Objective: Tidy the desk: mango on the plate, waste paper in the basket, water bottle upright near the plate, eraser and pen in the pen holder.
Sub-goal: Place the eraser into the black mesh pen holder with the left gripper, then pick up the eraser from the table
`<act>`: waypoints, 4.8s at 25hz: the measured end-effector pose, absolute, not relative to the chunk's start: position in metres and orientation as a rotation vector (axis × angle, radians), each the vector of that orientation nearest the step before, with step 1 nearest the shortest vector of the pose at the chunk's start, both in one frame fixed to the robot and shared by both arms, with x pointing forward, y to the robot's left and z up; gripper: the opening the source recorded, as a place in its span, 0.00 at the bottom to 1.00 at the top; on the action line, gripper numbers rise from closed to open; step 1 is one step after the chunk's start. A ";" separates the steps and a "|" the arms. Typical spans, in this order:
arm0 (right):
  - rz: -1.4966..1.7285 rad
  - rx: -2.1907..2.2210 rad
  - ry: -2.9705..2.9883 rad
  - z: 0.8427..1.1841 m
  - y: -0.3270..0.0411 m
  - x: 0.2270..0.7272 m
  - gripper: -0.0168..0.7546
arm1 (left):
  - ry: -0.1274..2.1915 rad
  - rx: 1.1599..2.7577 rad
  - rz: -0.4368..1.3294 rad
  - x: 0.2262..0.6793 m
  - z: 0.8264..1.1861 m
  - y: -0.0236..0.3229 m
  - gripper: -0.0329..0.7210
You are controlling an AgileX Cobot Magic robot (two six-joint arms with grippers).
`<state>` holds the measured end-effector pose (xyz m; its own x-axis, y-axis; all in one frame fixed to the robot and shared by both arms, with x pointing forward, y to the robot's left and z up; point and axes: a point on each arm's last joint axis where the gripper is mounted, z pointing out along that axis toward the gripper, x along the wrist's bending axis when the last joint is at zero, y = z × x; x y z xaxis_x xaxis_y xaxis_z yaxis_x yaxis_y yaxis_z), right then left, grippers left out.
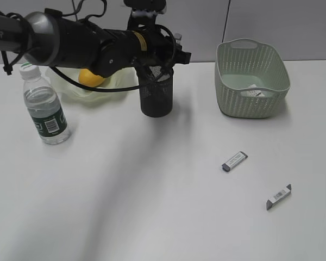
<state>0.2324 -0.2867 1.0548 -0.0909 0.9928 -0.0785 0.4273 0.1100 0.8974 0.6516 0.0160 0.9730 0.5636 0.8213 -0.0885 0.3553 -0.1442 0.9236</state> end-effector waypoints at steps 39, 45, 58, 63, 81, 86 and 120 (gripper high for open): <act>0.943 1.416 1.631 1.055 -0.287 0.232 0.43 | 1.073 1.826 0.607 0.662 0.977 0.047 0.64; 0.943 1.416 1.631 1.055 -0.287 0.232 0.43 | 1.077 1.789 0.634 0.651 1.023 0.055 0.65; 0.943 1.465 1.638 1.056 -0.287 0.238 0.43 | 1.291 2.002 0.824 0.597 1.117 0.122 0.65; 0.937 1.586 1.740 1.071 -0.285 0.265 0.56 | 1.512 2.148 0.717 0.578 1.129 0.176 0.65; 0.785 1.830 2.110 1.147 -0.264 0.452 0.63 | 1.812 1.958 0.588 0.455 1.168 0.295 0.64; 0.641 1.734 2.317 1.130 -0.226 0.494 0.63 | 1.805 1.945 0.564 0.409 1.151 0.294 0.64; 0.137 -0.395 2.967 0.951 -0.196 0.488 0.60 | 1.658 1.797 0.677 0.258 1.078 0.295 0.62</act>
